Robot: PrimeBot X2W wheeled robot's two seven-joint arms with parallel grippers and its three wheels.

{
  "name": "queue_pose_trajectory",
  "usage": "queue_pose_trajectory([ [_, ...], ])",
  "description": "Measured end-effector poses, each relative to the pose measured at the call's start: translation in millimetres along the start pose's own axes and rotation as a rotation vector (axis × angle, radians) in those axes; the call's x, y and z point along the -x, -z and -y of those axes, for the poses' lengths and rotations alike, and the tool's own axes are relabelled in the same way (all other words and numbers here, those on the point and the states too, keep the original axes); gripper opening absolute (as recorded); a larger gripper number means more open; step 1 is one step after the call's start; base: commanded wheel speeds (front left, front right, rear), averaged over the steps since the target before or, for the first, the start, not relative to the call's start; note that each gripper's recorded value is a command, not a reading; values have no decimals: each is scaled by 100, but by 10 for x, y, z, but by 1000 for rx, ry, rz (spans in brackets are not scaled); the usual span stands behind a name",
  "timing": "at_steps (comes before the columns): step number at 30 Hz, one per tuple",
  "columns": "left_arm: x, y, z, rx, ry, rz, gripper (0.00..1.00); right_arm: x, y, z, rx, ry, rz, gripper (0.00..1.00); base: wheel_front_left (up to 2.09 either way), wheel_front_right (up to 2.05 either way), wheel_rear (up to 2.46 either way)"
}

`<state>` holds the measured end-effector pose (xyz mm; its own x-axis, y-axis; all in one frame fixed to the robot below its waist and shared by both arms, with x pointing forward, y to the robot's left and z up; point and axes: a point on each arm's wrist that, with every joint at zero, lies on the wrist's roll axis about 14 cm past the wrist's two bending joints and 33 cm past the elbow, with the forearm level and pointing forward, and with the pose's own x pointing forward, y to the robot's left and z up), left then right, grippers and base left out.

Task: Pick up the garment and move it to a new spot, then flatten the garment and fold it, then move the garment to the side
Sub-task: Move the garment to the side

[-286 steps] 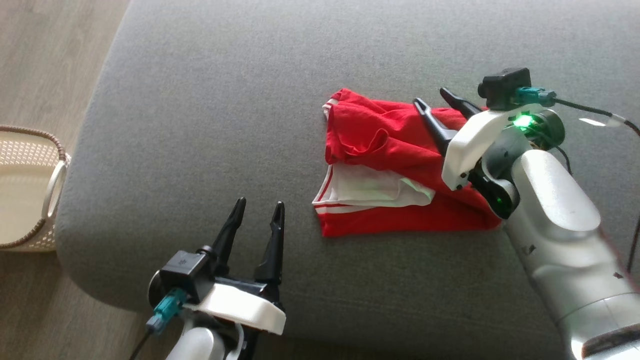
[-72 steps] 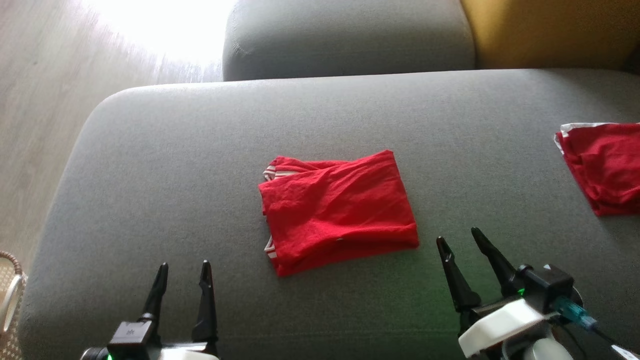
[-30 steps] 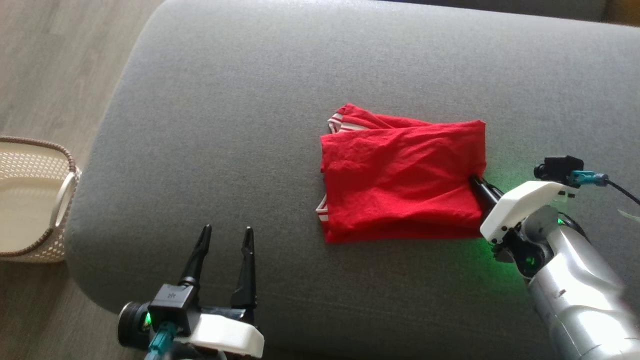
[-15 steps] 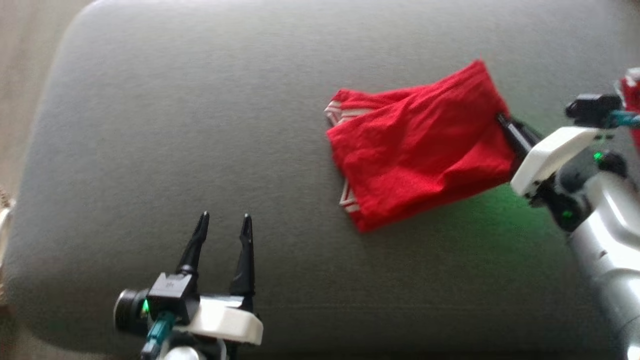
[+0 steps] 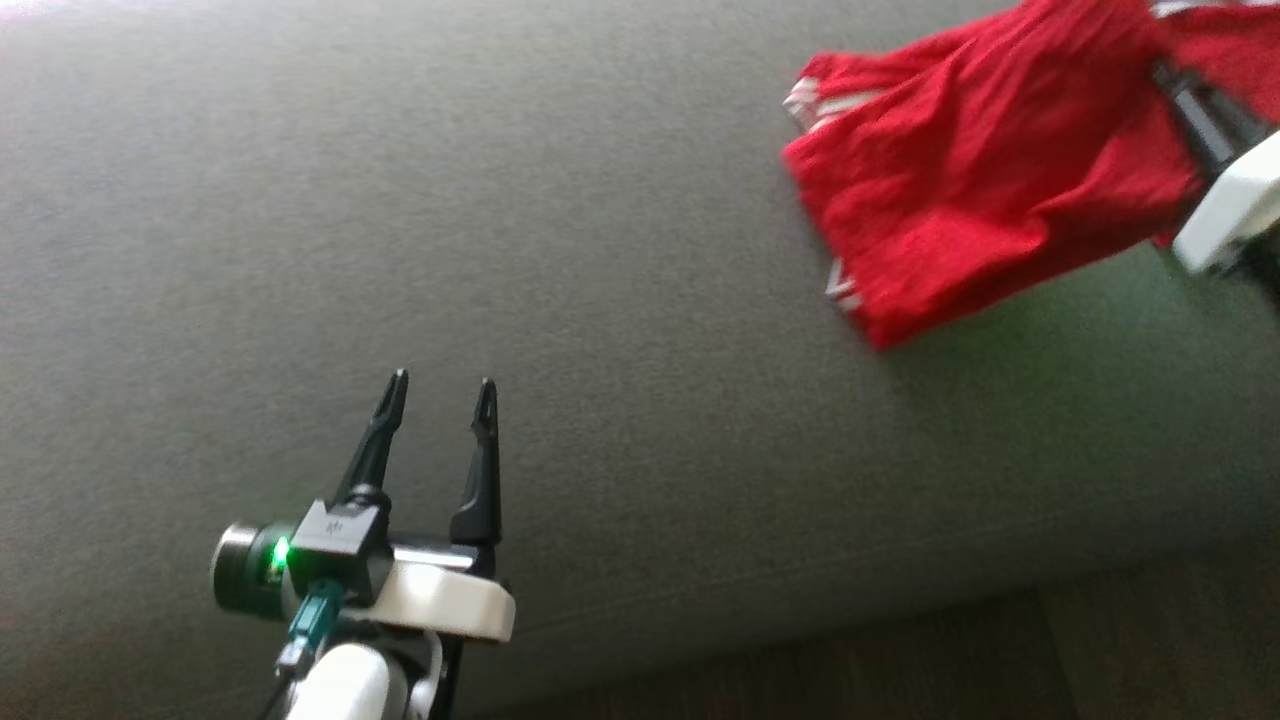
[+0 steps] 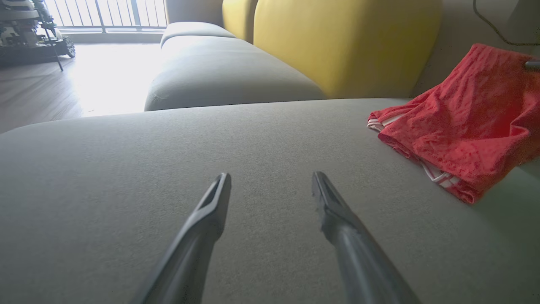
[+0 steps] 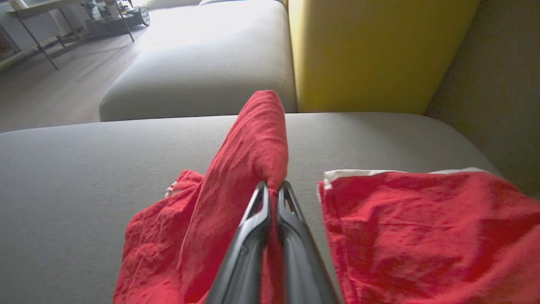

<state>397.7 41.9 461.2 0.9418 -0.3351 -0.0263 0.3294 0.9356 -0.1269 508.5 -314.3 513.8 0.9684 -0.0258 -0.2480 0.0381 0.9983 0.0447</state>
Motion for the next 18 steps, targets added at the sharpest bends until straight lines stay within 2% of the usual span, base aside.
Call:
queue_pose_trajectory([
  [4, -153, 61, 94, 2, 51, -4, 100, 33, -201, 343, 43, 69, 24, 0, 0, 0, 0],
  [10, -248, 226, 105, 10, 66, -38, 100, 48, -348, 733, 85, 153, 32, 0, 0, 0, 0],
  [13, -270, 285, 98, 9, 72, -50, 100, 11, -397, 748, 88, 149, 16, 0, 0, 0, 0],
  [18, -308, 341, 61, 11, 67, -61, 100, -39, -464, 849, 189, 186, 25, 0, 0, 0, 0],
])
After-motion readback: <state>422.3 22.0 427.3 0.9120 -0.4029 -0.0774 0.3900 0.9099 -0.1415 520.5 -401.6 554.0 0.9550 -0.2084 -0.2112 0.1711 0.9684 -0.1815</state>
